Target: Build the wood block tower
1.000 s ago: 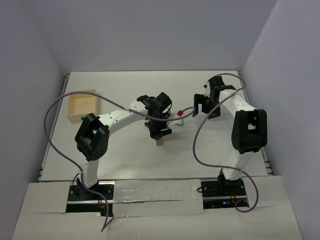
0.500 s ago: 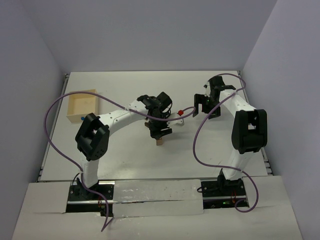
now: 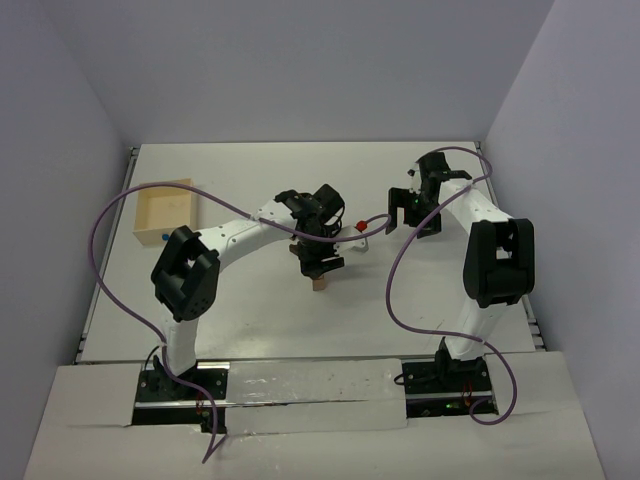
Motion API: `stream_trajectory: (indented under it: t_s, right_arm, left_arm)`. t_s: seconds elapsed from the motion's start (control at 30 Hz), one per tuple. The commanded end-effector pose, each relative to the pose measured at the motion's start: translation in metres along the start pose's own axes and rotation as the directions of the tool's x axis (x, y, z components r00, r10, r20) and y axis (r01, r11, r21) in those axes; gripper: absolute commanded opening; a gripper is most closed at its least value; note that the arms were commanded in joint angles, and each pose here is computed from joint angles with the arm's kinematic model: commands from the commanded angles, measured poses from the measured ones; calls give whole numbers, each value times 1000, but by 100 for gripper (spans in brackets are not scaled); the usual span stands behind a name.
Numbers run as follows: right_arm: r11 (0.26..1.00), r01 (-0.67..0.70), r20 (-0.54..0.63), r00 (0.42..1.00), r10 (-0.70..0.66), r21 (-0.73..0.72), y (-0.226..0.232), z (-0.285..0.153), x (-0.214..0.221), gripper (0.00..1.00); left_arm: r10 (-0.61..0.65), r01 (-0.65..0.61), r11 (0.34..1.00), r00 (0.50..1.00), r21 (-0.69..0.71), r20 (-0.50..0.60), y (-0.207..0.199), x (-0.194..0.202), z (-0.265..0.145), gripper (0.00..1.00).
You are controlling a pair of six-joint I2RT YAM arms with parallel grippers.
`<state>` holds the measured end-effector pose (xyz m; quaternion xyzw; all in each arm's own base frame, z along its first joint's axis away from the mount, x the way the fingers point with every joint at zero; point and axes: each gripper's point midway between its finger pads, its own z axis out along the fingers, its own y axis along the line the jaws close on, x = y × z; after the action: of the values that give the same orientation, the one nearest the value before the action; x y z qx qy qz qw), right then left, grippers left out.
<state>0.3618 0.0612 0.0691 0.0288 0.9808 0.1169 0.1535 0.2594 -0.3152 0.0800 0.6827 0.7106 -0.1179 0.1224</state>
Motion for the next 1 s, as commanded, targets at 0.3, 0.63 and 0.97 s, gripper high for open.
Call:
stream_trajectory:
  t_s: [0.3,0.63,0.97]
  right_arm:
    - [1000,-6,16,1000,6,-10,-1,-2,-7,100]
    - [1000,-5,15,1000,5,-11,-1,-2,-7,100]
    - [1000,-9,8,1000,9,-12,-2,0,-6,100]
  left_arm:
    - [33,-32,999,998,-20,46,6,-19,-4,67]
    - [36,-36,999,999,-12,41,5,-17,-1,77]
    - [34,-33,999,999,-20,40,6,-17,-3,99]
